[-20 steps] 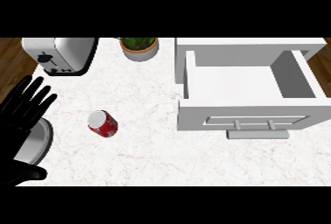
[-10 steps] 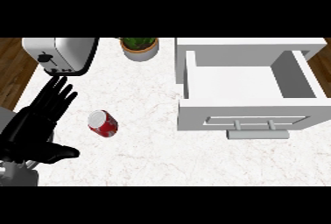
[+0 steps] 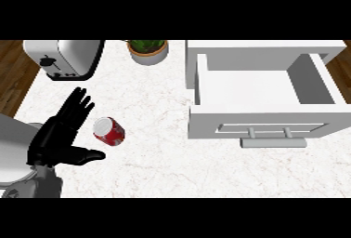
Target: Pick up the can, place it into the drawer and close the drawer
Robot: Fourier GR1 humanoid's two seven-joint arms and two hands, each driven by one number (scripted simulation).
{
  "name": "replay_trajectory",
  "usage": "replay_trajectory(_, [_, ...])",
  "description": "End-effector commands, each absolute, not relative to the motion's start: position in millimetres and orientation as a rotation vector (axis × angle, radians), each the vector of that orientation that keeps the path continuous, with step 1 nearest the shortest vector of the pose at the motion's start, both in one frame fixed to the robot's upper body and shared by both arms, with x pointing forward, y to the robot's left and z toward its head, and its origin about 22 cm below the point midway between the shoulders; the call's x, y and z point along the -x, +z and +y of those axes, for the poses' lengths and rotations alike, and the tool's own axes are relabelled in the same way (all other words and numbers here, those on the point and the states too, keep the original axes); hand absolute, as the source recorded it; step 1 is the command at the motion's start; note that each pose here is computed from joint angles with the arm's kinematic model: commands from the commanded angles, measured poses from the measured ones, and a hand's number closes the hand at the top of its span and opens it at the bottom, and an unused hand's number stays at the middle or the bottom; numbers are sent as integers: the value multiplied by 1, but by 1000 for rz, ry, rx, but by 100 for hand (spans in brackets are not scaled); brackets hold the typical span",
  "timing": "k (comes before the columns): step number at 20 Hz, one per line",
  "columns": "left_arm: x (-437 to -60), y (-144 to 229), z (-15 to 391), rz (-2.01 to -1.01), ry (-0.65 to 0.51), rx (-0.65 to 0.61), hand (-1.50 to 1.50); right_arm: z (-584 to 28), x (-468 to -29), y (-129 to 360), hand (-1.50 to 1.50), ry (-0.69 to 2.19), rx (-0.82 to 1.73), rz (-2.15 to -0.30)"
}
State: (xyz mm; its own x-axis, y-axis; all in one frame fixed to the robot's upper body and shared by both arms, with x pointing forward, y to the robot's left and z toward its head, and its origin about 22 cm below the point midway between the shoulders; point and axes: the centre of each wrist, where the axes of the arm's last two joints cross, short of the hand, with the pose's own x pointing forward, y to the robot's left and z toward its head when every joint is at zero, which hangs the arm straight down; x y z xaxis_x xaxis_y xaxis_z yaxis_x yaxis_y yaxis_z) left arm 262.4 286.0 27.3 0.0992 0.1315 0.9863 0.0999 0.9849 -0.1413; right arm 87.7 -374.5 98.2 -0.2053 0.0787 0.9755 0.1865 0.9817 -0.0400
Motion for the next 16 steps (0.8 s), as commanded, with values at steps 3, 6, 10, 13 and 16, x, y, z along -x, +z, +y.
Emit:
replay_trajectory(3, [-260, 6, 288, -1489, 43, 98, -150, -380, -86, 102, -150, -102, 199, -1780])
replay_trajectory(6, [-265, -31, 295, -1470, 46, 93, -150, -386, -76, 97, -150, -112, 200, -1769])
replay_trajectory(10, [-253, -46, 297, -1463, 74, 81, -150, -390, -73, 97, -150, -95, 206, -1782])
replay_trajectory(13, [-261, -55, 329, -1452, 89, 58, -150, -366, -70, 91, -150, -86, 201, -1759])
replay_trajectory(16, [-257, -81, 326, -1426, 80, 85, -150, -373, -77, 99, -150, -97, 202, -1785])
